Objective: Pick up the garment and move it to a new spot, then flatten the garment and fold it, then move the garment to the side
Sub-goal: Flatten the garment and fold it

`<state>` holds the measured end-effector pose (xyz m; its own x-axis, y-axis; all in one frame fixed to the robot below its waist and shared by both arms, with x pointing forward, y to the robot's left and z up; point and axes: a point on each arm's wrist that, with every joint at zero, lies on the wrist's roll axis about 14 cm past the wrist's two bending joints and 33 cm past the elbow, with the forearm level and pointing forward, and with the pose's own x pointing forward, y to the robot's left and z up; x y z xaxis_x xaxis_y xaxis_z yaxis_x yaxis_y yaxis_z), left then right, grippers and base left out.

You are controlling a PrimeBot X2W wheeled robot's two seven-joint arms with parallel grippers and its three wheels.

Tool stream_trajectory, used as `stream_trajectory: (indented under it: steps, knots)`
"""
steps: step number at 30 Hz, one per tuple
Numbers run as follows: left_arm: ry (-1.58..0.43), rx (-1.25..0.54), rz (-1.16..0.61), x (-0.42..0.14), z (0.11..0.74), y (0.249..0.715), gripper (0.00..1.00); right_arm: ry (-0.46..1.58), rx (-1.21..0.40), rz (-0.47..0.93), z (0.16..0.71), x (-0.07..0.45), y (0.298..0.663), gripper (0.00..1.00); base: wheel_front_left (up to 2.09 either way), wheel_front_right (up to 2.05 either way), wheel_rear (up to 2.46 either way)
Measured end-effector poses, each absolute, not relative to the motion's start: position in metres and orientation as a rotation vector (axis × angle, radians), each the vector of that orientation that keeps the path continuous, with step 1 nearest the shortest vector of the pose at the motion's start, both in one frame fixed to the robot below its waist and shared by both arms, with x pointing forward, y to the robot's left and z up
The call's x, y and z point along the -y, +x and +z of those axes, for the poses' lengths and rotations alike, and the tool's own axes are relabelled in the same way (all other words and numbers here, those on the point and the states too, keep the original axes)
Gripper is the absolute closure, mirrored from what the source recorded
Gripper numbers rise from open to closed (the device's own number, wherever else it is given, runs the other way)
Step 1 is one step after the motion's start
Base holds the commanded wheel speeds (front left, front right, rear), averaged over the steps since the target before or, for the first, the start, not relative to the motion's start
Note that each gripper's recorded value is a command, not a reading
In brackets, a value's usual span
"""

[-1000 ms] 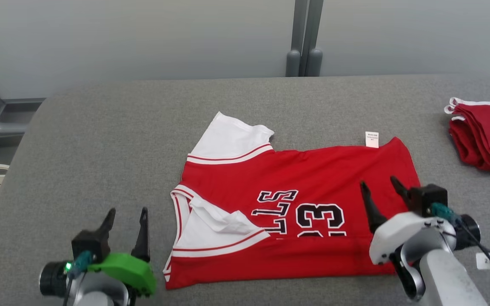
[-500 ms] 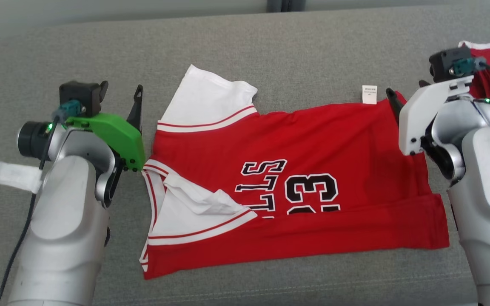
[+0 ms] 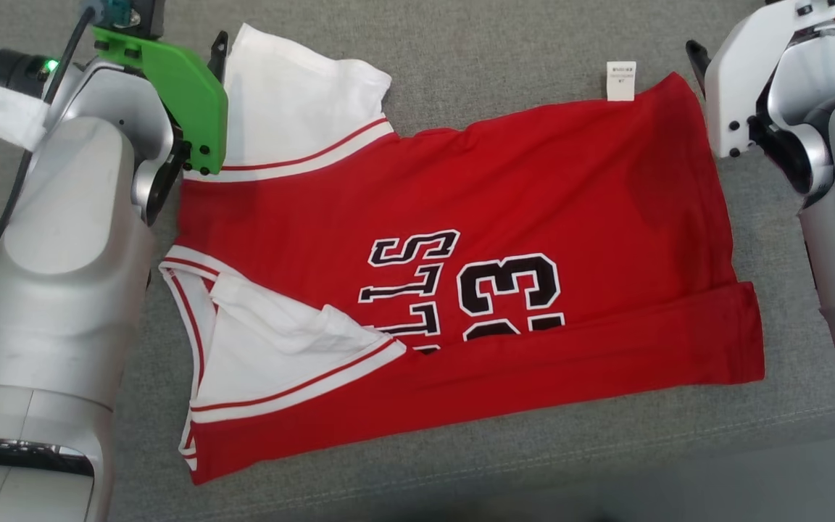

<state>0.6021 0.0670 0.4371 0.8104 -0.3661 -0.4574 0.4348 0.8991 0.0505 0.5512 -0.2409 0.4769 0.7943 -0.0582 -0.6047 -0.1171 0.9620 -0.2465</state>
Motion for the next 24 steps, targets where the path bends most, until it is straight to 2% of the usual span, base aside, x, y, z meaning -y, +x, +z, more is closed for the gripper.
stream_trajectory:
  steps: [9,12,17,18,19,20,21,22,24]
  knots:
    - [0.172,-0.584,-0.484,-0.045,0.388,0.614,0.00,-0.285,-0.777,-0.013,0.435,0.264,0.555,0.00,0.00,0.00,0.00]
    - [0.185,-0.610,-0.487,-0.044,0.380,0.617,0.11,-0.283,-0.794,-0.018,0.429,0.268,0.554,0.00,0.00,0.00,0.00]
    - [0.197,-0.599,-0.489,-0.041,0.382,0.625,0.05,-0.290,-0.811,-0.022,0.424,0.271,0.550,0.00,0.00,0.00,0.00]
    - [0.211,-0.605,-0.488,-0.042,0.382,0.626,0.15,-0.292,-0.814,-0.023,0.424,0.272,0.549,0.00,0.00,0.00,0.00]
    - [0.210,-0.612,-0.487,-0.042,0.380,0.627,0.31,-0.292,-0.820,-0.022,0.422,0.273,0.549,0.00,0.00,0.00,0.00]
    - [0.209,-0.618,-0.487,-0.041,0.379,0.627,0.38,-0.292,-0.823,-0.021,0.421,0.272,0.549,0.00,0.00,0.00,0.00]
    - [0.212,-0.628,-0.487,-0.041,0.376,0.627,0.38,-0.294,-0.823,-0.019,0.421,0.272,0.549,0.00,0.00,0.00,0.00]
    - [0.214,-0.636,-0.488,-0.041,0.373,0.626,0.45,-0.294,-0.823,-0.018,0.421,0.272,0.549,0.00,0.00,0.00,0.00]
    - [0.226,-0.643,-0.491,-0.041,0.370,0.627,0.50,-0.291,-0.825,-0.016,0.419,0.272,0.548,0.00,0.00,0.00,0.00]
